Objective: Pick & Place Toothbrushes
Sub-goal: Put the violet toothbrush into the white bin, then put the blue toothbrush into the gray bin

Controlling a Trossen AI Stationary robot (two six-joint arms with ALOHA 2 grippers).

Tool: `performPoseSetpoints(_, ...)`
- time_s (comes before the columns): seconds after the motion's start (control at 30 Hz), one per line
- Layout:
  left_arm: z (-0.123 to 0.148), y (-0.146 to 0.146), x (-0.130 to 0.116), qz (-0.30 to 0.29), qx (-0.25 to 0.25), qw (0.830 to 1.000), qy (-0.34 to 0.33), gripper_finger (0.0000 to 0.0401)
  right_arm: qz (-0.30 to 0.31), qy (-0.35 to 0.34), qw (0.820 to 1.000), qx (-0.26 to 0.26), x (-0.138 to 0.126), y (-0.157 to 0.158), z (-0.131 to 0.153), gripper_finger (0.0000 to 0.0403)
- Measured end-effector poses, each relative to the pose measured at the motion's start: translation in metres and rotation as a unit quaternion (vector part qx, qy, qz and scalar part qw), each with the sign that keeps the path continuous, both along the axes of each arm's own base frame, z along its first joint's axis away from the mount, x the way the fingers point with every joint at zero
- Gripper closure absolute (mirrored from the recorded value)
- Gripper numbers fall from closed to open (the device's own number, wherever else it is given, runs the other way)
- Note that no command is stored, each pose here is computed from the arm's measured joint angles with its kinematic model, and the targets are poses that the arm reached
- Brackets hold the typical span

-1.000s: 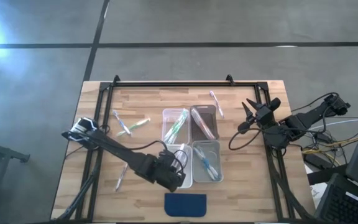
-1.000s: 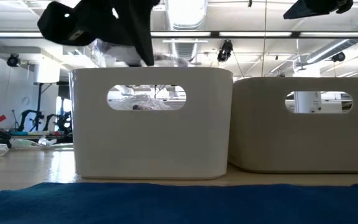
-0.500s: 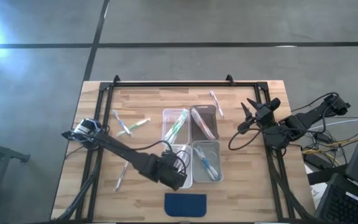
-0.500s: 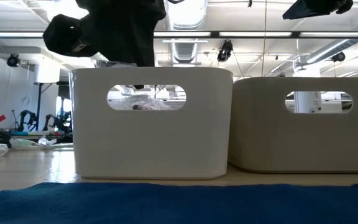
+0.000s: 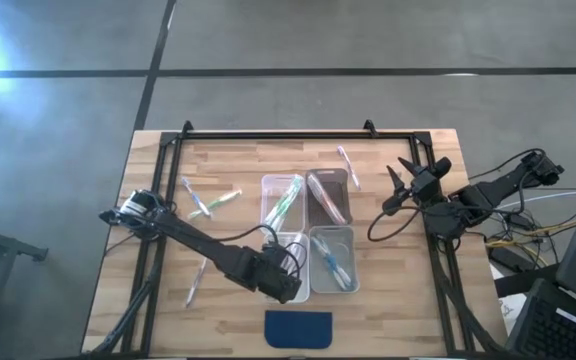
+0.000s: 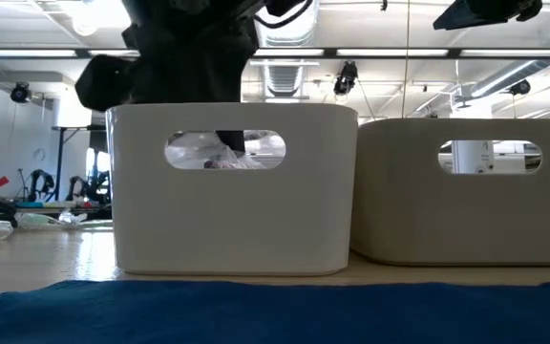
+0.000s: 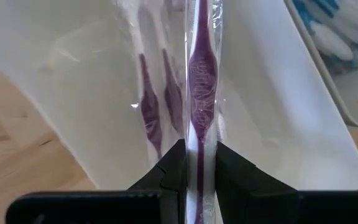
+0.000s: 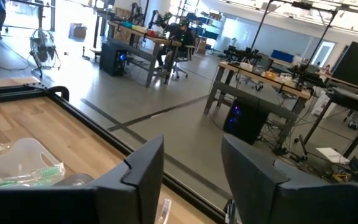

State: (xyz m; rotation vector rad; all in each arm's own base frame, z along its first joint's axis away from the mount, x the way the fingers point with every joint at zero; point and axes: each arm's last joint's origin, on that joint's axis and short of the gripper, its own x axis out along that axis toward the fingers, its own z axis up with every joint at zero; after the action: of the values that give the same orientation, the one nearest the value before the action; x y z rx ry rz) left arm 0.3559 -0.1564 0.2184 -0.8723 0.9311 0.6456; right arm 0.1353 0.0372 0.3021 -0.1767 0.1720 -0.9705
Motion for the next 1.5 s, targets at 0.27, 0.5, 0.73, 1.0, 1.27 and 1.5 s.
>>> performPoseSetpoints(0.27,-0.015,0.006,-0.002,-0.013,-0.008,1.000,0.015,0.0343,0.000,0.000,1.000,0.000,0.000,0.000,0.000,0.0231)
performPoseSetpoints(0.5,-0.017,0.010,-0.001,-0.031,-0.006,0.999,0.023,0.0336,0.000,0.000,1.000,0.000,0.000,0.000,0.000,0.0237)
performPoseSetpoints(0.73,-0.016,0.009,0.001,-0.068,-0.010,0.997,0.021,0.0294,0.000,0.000,1.000,0.000,0.000,0.000,0.000,0.0260)
performPoseSetpoints(1.0,-0.016,0.011,0.002,-0.078,-0.005,0.997,0.020,0.0252,0.000,0.000,1.000,0.000,0.000,0.000,0.000,0.0280)
performPoseSetpoints(1.27,0.000,0.017,0.000,-0.114,-0.032,0.992,0.032,0.0232,0.000,0.001,1.000,0.000,0.000,0.000,0.000,0.0292)
performPoseSetpoints(1.5,0.036,0.022,-0.011,-0.112,-0.035,0.993,-0.010,0.0234,0.000,0.002,1.000,-0.001,0.000,0.000,-0.001,0.0299)
